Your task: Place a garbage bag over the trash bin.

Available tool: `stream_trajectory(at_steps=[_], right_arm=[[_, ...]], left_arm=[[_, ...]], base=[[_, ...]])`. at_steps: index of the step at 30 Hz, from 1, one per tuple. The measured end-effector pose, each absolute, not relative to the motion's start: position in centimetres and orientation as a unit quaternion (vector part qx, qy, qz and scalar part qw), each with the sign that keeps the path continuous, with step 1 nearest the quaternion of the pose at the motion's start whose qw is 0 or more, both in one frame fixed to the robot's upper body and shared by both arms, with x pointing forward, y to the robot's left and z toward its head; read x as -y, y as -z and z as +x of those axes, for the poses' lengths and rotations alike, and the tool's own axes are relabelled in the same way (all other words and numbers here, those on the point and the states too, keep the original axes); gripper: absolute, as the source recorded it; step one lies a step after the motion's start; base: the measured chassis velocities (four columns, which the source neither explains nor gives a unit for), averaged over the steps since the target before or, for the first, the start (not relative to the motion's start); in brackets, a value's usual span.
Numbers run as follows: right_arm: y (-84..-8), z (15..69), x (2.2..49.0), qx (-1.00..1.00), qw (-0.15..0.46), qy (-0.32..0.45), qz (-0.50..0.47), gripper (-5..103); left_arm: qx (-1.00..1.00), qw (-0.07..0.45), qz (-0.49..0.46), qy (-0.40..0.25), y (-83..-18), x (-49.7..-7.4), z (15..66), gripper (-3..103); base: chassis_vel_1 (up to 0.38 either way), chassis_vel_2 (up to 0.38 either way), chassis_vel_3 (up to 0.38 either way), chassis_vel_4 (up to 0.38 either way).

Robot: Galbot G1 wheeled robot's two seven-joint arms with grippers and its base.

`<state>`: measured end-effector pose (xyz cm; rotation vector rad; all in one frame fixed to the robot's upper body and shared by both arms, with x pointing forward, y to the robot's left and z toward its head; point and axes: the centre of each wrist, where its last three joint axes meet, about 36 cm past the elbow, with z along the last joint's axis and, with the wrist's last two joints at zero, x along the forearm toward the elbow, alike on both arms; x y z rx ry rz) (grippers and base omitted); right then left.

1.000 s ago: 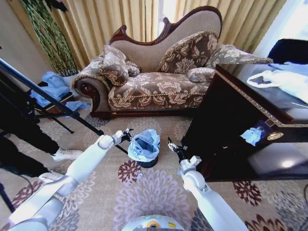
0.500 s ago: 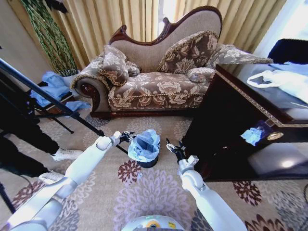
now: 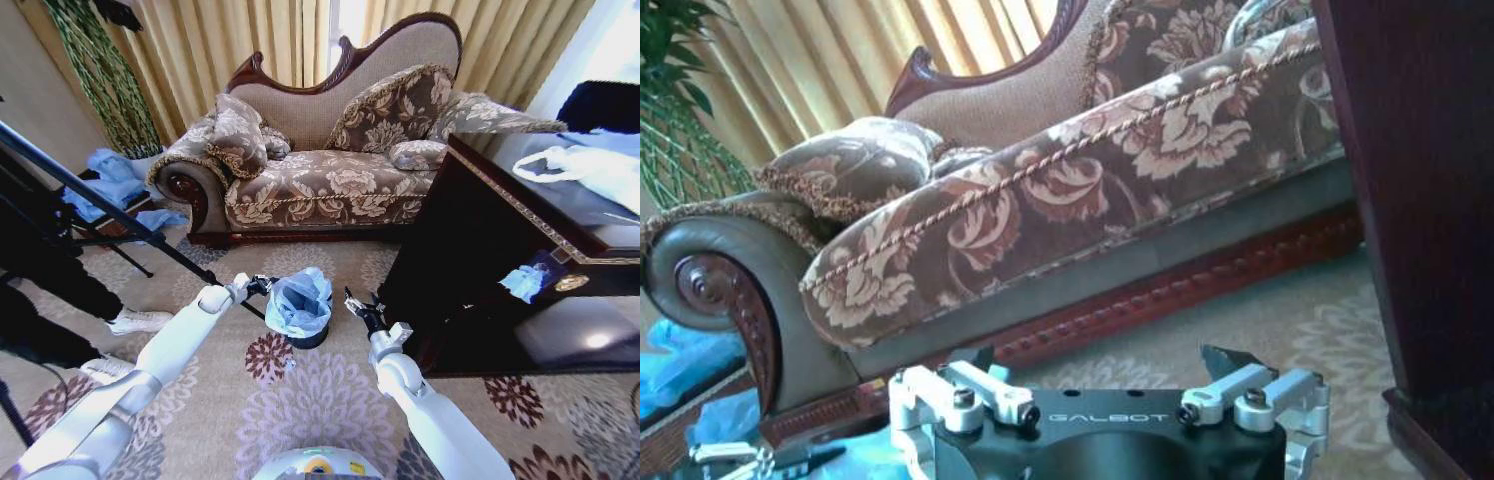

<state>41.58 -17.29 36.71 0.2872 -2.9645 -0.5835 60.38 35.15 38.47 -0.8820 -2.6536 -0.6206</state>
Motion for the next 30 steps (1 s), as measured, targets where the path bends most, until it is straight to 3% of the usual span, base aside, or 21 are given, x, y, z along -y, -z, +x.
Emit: stream_trajectory(at_steps=[12,19,30], right_arm=[[-36.7,41.0,16.8,0.975,0.055,0.188,0.104,100],[-37.3,40.4,16.4,0.974,0.05,0.19,0.114,100],[-38.1,39.8,16.8,0.974,0.042,0.188,0.118,100]], left_arm=[[0.948,0.162,-0.238,0.137,-35.8,-35.3,60.8,0],[0.949,0.181,-0.238,0.097,-31.7,-32.9,60.8,0],[0.947,0.189,-0.242,0.097,-30.3,-31.9,60.6,0]], base=[[0.0,0.0,0.0,0.0],[0.0,0.0,0.0,0.0],[0.0,0.0,0.0,0.0]])
